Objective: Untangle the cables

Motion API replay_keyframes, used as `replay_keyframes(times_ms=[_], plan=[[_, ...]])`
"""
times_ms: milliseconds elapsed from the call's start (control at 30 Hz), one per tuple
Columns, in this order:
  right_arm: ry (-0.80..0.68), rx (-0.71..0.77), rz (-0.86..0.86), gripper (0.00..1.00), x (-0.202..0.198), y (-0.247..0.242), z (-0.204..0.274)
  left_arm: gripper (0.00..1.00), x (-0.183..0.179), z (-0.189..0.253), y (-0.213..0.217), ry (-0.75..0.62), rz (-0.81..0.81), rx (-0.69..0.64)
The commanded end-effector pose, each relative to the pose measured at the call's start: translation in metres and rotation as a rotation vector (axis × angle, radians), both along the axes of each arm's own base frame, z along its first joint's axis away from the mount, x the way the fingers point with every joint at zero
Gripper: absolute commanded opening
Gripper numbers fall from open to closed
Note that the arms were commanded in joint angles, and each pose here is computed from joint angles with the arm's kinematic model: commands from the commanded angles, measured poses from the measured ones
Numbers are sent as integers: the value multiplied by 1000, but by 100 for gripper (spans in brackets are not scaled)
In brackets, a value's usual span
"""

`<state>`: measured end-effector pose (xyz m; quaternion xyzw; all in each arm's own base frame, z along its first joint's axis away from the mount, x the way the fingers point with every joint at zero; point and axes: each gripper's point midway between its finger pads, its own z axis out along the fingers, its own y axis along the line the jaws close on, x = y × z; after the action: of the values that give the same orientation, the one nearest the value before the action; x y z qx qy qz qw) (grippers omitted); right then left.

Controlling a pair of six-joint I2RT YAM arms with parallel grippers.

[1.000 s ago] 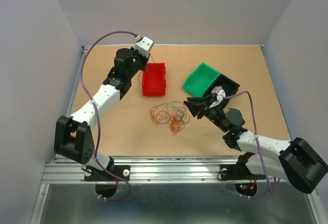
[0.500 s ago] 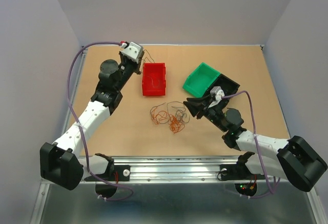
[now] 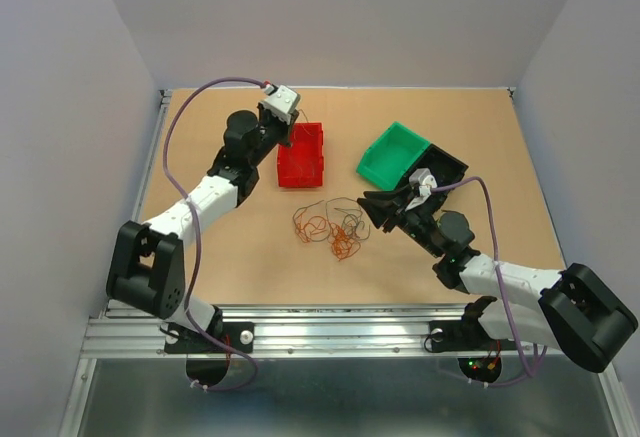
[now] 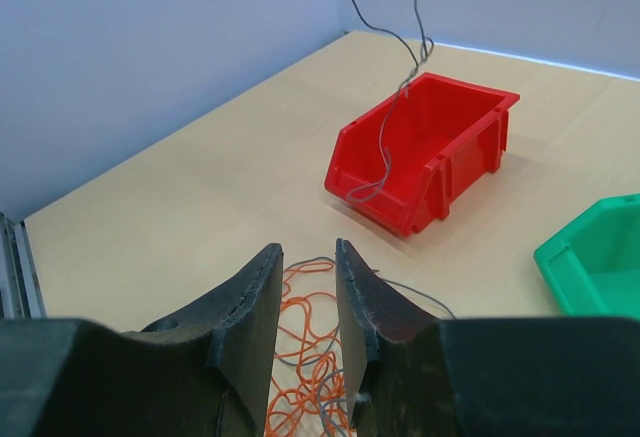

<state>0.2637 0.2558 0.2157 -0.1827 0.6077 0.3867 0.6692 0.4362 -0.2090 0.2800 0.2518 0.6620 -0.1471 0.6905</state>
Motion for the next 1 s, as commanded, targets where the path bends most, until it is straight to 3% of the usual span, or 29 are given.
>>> replay_keyframes(times_ms=[0,200,400,467,533,633,733,767,967], plan=[[-58,30,-4,34,-2,0,16,0,27,44,2,-135,40,-51],[-61,31,-5,34,-2,-1,17,0,41,29,13,-119,87,-21],[-65,33,-9,33,-4,-4,17,0,56,19,47,-85,286,-3],[-64,35,-11,33,-4,-4,17,0,58,14,48,-68,271,10],[-66,35,-12,33,-4,-4,18,0,52,6,28,-57,147,52],[-66,37,-19,33,-4,-6,18,0,48,-20,10,53,44,100],[-69,42,-27,34,-5,-9,19,0,58,-28,-2,186,-3,145],[-69,45,-29,33,-6,-10,19,0,56,-54,-2,272,-12,173],[-80,56,-48,33,-9,-17,21,0,48,-81,-1,323,-28,222]])
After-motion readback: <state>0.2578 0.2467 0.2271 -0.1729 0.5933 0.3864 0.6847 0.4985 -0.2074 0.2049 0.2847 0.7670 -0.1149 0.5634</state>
